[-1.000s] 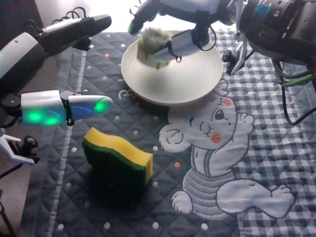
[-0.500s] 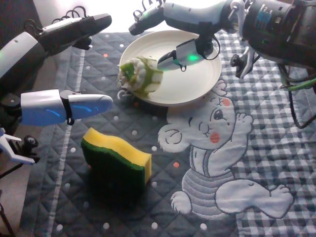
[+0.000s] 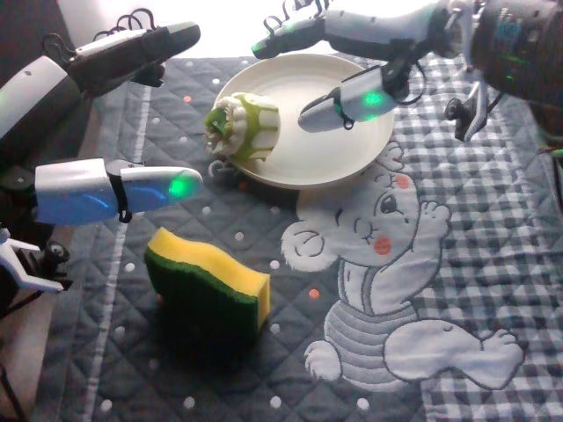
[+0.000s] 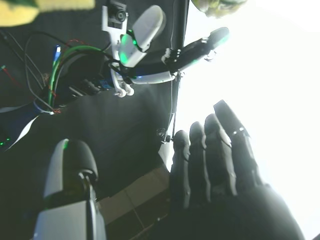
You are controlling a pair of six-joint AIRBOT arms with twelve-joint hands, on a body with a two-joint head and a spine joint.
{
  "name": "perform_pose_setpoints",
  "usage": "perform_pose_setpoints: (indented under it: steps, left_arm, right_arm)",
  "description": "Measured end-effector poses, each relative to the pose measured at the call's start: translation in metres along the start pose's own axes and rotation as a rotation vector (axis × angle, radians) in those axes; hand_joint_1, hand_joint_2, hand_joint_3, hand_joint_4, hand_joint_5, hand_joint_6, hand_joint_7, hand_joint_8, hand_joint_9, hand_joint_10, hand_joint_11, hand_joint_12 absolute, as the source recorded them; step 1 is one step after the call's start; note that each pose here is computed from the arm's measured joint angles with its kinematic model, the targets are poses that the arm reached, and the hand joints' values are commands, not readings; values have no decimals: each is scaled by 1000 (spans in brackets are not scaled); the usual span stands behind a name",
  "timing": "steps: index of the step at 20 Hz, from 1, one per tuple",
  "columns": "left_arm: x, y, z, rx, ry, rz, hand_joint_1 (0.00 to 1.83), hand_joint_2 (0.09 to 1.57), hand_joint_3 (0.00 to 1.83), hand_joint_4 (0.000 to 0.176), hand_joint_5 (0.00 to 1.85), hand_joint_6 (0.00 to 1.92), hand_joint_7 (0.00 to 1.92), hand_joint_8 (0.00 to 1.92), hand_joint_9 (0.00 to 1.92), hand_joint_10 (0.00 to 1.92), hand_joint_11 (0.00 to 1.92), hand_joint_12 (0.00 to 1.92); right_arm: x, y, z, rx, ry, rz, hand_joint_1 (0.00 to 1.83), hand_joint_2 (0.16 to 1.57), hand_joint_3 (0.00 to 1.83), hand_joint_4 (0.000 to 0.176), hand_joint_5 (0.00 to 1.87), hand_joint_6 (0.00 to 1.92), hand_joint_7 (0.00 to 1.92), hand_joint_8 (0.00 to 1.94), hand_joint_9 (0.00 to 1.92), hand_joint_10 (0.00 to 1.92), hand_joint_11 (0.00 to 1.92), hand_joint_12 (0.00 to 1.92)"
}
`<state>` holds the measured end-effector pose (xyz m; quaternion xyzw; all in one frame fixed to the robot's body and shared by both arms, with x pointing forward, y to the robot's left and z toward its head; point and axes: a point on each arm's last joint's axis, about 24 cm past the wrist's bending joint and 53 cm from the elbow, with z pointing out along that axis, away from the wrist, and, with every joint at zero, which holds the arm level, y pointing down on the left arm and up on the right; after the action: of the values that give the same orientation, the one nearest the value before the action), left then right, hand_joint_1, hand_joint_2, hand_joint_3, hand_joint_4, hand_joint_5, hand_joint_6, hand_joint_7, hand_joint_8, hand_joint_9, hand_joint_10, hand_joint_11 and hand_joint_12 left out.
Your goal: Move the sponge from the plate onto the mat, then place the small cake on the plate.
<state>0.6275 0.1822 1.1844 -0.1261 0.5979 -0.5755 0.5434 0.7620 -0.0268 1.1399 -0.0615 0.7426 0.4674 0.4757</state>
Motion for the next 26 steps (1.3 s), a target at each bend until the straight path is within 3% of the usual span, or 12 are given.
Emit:
perform_pose_setpoints:
  steps: [3, 4, 5, 7, 8, 9, 11, 13, 14, 16, 20, 26]
  left_arm:
    - [-2, 2, -3, -13, -9, -4, 889, 944, 6, 0, 245, 1, 217, 0, 202, 0, 0, 825]
    - [-3, 1, -4, -5, -14, -7, 863, 935, 1, 0, 229, 0, 204, 0, 210, 6, 0, 806]
    - [-2, 0, -5, -5, -7, -1, 829, 925, 0, 0, 214, 0, 196, 0, 221, 10, 0, 807]
    - [-3, 10, -17, -44, -11, -1, 769, 879, 0, 65, 150, 1, 151, 1, 215, 5, 0, 1014]
    - [-8, 5, -34, -38, -35, -13, 735, 922, 1, 33, 98, 0, 127, 0, 199, 3, 0, 1136]
    - [-21, 7, -38, -53, -55, 32, 658, 911, 0, 56, 94, 1, 138, 3, 216, 8, 0, 1216]
    - [-51, -1, -41, -39, -177, 36, 501, 1041, 32, 48, 49, 0, 113, 0, 148, 0, 0, 1101]
    - [-54, -27, -50, 46, -199, 60, 416, 1126, 26, 62, 48, 1, 59, 4, 110, 4, 0, 791]
    - [-50, -29, -53, 54, -195, 57, 324, 1139, 17, 56, 9, 0, 18, 1, 70, 2, 0, 617]
    - [-47, -32, -54, 64, -192, 56, 223, 1130, 4, 36, 0, 0, 7, 0, 59, 0, 0, 546]
    - [-53, -34, -57, 63, -224, 62, 204, 1188, 9, 8, 0, 0, 55, 5, 114, 9, 0, 615]
    - [-46, -34, -57, 61, -212, 49, 181, 1283, 13, 15, 0, 0, 0, 0, 53, 7, 0, 307]
  right_arm:
    - [-21, -5, -21, -1, -35, 24, 648, 1052, 0, 72, 327, 6, 343, 9, 323, 11, 32, 447]
    - [-30, -5, -30, -10, -49, 26, 746, 1068, 0, 23, 326, 5, 337, 4, 321, 8, 39, 450]
    - [-40, -7, -40, -10, -68, 31, 752, 1092, 5, 33, 296, 2, 301, 1, 262, 5, 7, 306]
    - [-67, -14, -61, 11, -144, 33, 732, 1106, 4, 62, 291, 2, 288, 1, 214, 1, 0, 145]
    - [-60, 10, -114, -25, -197, 127, 725, 1112, 5, 53, 281, 1, 298, 5, 240, 13, 35, 148]
    - [-53, 73, -132, -259, -220, 25, 738, 1105, 1, 62, 293, 2, 346, 3, 286, 2, 6, 301]
    - [-48, 77, -138, -343, -381, 250, 662, 1077, 0, 97, 254, 0, 357, 0, 318, 0, 0, 446]
    - [32, 58, -136, -326, -423, 504, 586, 1107, 3, 120, 239, 4, 288, 0, 244, 0, 0, 374]
    - [82, 45, -144, -288, -406, 592, 564, 1140, 6, 85, 222, 0, 316, 5, 248, 3, 0, 394]
    - [172, 64, -142, -268, -466, 875, 503, 1178, 12, 92, 157, 0, 307, 0, 248, 2, 0, 386]
    - [231, 88, -175, -288, -628, 1130, 605, 1158, 4, 109, 141, 0, 250, 0, 187, 0, 0, 259]
    - [224, 90, -173, -309, -633, 1130, 513, 1138, 0, 81, 163, 6, 291, 8, 264, 13, 77, 272]
